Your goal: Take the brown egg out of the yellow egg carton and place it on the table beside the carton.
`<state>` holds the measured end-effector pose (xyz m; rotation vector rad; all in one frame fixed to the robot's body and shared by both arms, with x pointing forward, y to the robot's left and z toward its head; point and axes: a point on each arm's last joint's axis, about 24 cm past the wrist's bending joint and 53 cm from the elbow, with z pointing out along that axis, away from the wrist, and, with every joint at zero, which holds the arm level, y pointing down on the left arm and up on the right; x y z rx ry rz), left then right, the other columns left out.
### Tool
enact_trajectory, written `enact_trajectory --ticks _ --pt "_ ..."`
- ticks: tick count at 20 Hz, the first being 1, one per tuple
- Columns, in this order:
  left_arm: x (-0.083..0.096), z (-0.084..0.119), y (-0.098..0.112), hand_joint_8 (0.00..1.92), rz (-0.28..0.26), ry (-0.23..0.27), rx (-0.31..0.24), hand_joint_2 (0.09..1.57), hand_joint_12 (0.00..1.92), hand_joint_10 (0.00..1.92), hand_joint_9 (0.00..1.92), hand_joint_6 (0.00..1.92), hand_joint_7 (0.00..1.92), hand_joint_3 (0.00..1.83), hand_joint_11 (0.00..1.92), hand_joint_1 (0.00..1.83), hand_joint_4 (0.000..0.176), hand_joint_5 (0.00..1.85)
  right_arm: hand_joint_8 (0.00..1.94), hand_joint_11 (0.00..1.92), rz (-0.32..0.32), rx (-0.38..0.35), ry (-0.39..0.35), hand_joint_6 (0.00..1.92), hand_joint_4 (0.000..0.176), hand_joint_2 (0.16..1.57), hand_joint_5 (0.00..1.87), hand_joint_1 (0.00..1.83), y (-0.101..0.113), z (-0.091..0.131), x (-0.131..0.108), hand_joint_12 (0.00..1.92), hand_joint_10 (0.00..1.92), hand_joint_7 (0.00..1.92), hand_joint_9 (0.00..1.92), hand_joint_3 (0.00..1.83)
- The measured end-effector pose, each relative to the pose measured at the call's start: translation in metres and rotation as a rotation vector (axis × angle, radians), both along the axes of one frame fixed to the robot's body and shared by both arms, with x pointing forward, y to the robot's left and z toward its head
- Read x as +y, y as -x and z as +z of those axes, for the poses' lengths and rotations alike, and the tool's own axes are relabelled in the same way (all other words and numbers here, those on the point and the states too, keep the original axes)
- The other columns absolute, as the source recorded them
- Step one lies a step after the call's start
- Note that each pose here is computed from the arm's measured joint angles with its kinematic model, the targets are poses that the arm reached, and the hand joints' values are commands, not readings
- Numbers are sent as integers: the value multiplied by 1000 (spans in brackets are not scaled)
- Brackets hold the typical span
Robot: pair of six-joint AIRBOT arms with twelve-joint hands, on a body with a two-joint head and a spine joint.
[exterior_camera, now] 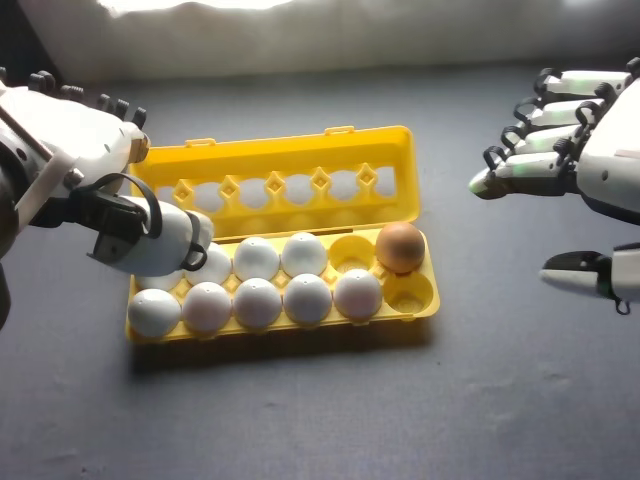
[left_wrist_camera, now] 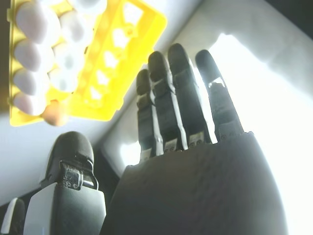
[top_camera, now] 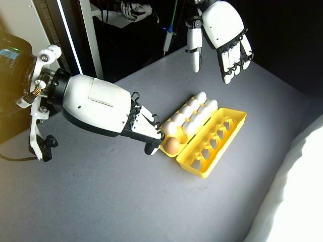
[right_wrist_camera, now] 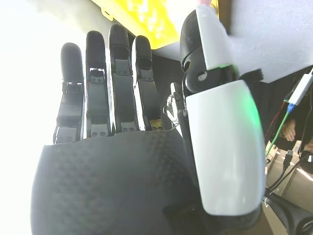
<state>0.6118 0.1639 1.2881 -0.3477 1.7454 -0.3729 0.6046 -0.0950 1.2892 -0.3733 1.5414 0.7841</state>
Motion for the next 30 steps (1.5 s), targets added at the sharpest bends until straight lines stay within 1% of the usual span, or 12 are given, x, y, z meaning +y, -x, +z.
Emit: enact_trajectory --ticks 1,4,7,10,11,13,16,19,22,23,26,30 --pt "0 0 0 0 0 1 0 1257 284 0 193 0 217 3 65 0 0 210 28 0 3 0 0 83 0 1287 383 426 0 0 1 1179 380 431 253 0" --pt "1 0 0 6 2 1 2 1253 300 7 209 5 232 0 87 0 0 227 11 0 14 -1 0 46 0 1254 415 533 -1 -1 7 1228 349 449 277 0" --pt "0 -1 0 12 2 1 3 1257 315 13 233 8 255 1 109 0 0 240 0 0 24 3 2 15 0 1192 365 716 -15 -7 17 1119 320 379 206 0" --pt "0 -1 0 4 1 -3 3 1250 307 4 213 4 240 0 72 0 0 235 0 0 35 11 9 5 0 1089 348 948 -30 -15 30 1075 292 333 183 0" --pt "0 -1 0 3 1 -3 2 1252 306 1 208 4 238 0 64 0 0 235 0 0 35 13 11 5 0 1062 353 1059 -33 -16 31 986 268 284 148 0" --pt "1 -1 0 9 3 -5 3 1252 322 9 227 5 255 0 93 0 0 239 2 0 46 12 9 4 0 1018 355 1227 -33 -16 38 933 252 267 141 0" --pt "1 -1 0 0 2 -5 3 1257 351 0 238 1 275 1 74 0 0 260 7 0 76 7 15 6 0 1024 343 1247 -35 -20 56 910 245 283 141 0" --pt "1 -1 0 0 4 -5 5 1271 357 1 239 0 269 6 66 0 0 254 29 0 86 8 12 34 0 1034 426 1275 -44 -23 68 963 274 373 190 0" --pt "1 -1 0 0 4 -5 6 1279 354 0 229 0 258 7 53 0 0 249 40 0 95 9 11 49 0 1023 485 1249 -50 -25 79 1115 413 470 231 0" --pt "1 -1 0 3 3 -4 5 1278 376 5 269 2 296 2 85 4 0 277 42 0 97 9 11 55 0 1006 495 1258 -53 -26 82 1164 490 497 228 0" --pt "1 -1 0 7 4 -4 6 1285 371 6 255 6 285 4 64 0 0 257 44 0 102 9 10 66 0 1011 507 1240 -59 -28 90 1212 651 522 185 0" --pt "1 -1 0 4 4 -4 5 1284 376 3 259 6 291 2 68 0 0 270 64 0 100 10 8 97 0 990 564 1247 -68 -34 96 1262 705 569 200 0"
